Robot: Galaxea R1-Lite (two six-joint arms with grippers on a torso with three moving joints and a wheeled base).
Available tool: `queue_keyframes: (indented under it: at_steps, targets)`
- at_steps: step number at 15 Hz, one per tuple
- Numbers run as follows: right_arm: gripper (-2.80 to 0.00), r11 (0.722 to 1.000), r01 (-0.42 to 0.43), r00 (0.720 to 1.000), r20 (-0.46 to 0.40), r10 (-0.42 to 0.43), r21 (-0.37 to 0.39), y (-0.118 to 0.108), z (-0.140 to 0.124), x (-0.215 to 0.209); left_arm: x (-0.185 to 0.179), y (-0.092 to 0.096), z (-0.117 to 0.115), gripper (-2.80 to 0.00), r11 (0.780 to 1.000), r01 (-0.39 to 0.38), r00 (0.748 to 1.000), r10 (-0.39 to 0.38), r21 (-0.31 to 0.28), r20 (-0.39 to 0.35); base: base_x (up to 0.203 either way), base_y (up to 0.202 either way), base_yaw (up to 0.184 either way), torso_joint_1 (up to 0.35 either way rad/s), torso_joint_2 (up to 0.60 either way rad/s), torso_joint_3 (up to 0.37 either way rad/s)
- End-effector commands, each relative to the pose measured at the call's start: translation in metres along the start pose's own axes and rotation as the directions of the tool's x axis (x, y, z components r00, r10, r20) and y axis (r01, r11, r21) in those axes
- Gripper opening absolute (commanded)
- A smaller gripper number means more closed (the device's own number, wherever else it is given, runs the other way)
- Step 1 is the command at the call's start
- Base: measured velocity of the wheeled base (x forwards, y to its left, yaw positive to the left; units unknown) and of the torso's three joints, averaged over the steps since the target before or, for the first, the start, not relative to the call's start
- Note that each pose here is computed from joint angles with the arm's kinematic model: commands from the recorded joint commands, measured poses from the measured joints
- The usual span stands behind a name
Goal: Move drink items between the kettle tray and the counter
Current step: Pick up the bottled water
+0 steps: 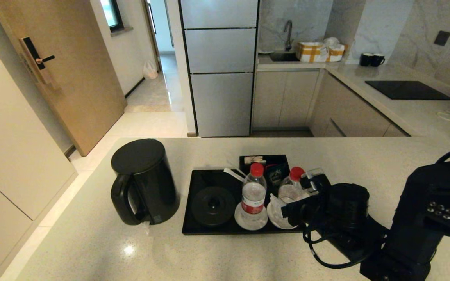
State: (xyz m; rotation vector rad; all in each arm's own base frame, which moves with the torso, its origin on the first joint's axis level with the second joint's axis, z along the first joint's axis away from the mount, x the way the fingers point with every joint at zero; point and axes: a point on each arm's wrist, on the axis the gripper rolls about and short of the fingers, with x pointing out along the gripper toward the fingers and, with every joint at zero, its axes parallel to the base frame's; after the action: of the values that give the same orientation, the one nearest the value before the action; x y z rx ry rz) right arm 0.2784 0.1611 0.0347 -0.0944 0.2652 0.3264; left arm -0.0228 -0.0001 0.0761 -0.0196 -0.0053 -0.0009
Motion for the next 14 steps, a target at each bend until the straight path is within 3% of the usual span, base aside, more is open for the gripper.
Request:
queue_keyframes:
  at_steps: [1, 9, 10, 14]
  targets:
    - [0.00, 1.000, 0.012, 1.000, -0.014, -0.012, 0.009, -0.002, -0.008, 0.008, 0.000, 0.000, 0.000, -2.80, 1.000, -0.001, 1.000, 0.001, 0.000, 0.001, 0.000, 0.000, 0.000, 0.000, 0.00, 0.000]
    - [0.00, 0.998, 0.036, 0.999, 0.006, -0.036, 0.044, -0.002, -0.010, 0.027, 0.000, 0.000, 0.000, -2.80, 1.000, -0.001, 1.000, 0.001, 0.000, 0.001, 0.000, 0.000, 0.000, 0.000, 0.00, 0.000]
    - [-2.80, 0.998, 0.035, 0.999, 0.009, -0.035, 0.054, -0.002, -0.009, 0.027, 0.000, 0.000, 0.000, -2.80, 1.000, -0.001, 1.000, 0.001, 0.000, 0.001, 0.000, 0.000, 0.000, 0.000, 0.00, 0.000]
    - [-2.80, 0.997, 0.034, 0.999, 0.012, -0.034, 0.064, -0.003, -0.007, 0.024, 0.000, 0.000, 0.000, -2.80, 1.000, -0.002, 1.000, 0.002, 0.000, 0.001, 0.000, 0.000, 0.000, 0.000, 0.00, 0.000]
